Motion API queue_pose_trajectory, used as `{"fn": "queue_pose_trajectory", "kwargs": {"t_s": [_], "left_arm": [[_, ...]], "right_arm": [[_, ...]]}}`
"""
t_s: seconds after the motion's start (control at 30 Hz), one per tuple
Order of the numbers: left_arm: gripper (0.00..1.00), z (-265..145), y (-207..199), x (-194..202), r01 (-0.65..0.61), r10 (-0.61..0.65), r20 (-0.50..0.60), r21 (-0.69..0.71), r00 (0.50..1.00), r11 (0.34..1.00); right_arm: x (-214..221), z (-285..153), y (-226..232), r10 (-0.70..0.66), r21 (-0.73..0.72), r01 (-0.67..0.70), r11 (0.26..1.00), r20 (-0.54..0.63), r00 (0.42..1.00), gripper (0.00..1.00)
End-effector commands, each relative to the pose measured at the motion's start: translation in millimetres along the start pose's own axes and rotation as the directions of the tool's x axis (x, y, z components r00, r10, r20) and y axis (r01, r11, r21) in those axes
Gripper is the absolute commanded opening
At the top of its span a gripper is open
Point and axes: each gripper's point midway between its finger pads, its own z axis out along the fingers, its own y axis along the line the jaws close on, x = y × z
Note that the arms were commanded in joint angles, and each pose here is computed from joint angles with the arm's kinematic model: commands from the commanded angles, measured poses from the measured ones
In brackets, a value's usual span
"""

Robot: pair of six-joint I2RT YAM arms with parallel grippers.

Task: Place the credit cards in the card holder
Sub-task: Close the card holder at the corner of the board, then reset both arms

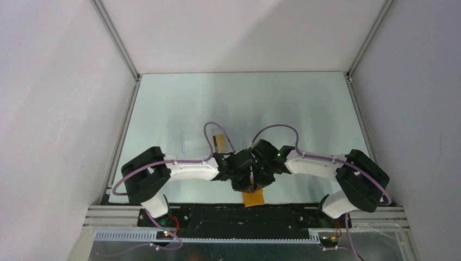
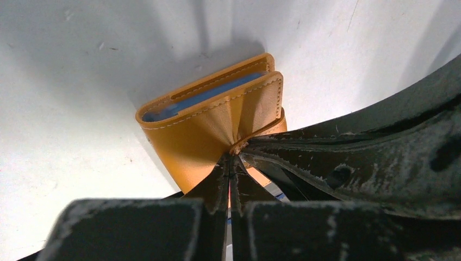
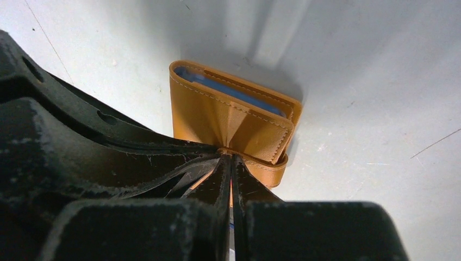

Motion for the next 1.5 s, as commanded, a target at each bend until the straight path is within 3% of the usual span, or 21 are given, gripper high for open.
{"fn": "queue_pose_trajectory", "kwargs": {"t_s": [0.0, 0.3, 0.5, 0.87, 1.47], "left_arm": [[0.0, 0, -9, -4, -0.035, 0.034, 0.031, 0.045, 0.999, 0.998], [0.0, -14, -25, -16, -0.015, -0.001, 0.095, 0.167, 0.995, 0.986], [0.0, -13, -23, -15, 0.021, -0.044, 0.09, 0.237, 0.995, 0.971], [0.0, -17, -32, -14, -0.009, -0.015, 0.088, 0.261, 0.996, 0.965], [0.0, -19, -24, -8, -0.035, 0.016, 0.101, 0.196, 0.995, 0.98]], "right_arm": [[70, 18, -57, -0.04, 0.223, 0.093, 0.97, -0.228, 0.973, 0.0], [24, -20, -3, -0.046, -0.042, 0.046, 0.998, 0.003, 0.999, 0.0], [7, -32, 1, 0.011, -0.131, -0.002, 0.991, 0.073, 0.997, 0.0], [-2, -38, 14, 0.035, -0.215, -0.015, 0.976, 0.092, 0.995, 0.0], [-1, -18, 9, 0.047, -0.185, -0.037, 0.982, 0.051, 0.998, 0.0]]}}
